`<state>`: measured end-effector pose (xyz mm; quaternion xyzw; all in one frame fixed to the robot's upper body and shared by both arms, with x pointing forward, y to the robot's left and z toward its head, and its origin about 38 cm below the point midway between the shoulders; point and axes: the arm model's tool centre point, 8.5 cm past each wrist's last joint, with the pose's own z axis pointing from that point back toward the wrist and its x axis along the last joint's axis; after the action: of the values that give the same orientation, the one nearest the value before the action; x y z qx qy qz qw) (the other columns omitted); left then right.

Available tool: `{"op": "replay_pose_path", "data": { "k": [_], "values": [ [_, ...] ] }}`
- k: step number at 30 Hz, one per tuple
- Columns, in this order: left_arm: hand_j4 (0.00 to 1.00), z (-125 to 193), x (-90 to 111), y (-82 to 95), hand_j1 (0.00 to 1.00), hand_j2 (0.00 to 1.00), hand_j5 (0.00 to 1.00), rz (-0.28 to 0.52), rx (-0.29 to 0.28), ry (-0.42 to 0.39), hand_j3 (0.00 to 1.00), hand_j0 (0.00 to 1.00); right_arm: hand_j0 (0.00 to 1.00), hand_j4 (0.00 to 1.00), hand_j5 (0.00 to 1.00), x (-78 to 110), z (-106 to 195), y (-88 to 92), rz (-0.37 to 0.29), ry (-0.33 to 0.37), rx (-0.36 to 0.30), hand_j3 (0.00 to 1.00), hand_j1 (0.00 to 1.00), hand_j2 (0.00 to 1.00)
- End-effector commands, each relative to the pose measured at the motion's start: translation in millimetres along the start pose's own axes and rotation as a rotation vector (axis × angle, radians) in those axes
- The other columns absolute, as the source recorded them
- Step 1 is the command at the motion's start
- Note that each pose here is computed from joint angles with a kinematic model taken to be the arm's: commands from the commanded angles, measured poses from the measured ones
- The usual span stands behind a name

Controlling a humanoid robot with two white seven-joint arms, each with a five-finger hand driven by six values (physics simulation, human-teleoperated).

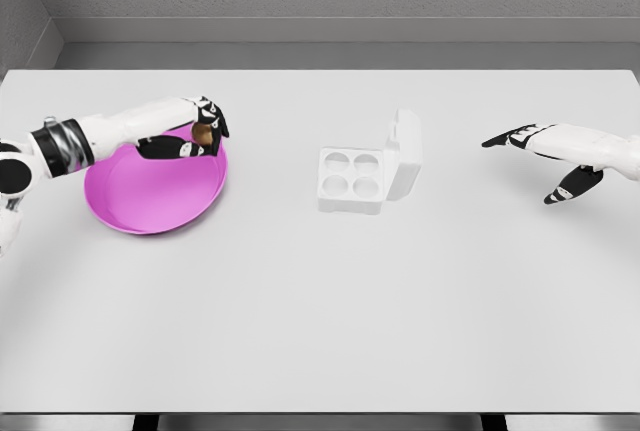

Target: Pack egg into the box and close the box lid

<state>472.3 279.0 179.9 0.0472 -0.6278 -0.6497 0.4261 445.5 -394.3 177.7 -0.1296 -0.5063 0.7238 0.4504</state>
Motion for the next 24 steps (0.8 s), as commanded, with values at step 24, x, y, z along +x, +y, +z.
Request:
{"op": "replay_pose_path", "data": {
  "k": [24],
  "values": [
    [0.23,-101.4,76.1,-32.8,0.23,0.23,0.23,0.166,0.047,-0.278,0.23,0.23,1.0,1.0,1.0,1.5,0.0,-1.7,-0.001,-0.005,-0.006,1.0,1.0,1.0]
  ]
}}
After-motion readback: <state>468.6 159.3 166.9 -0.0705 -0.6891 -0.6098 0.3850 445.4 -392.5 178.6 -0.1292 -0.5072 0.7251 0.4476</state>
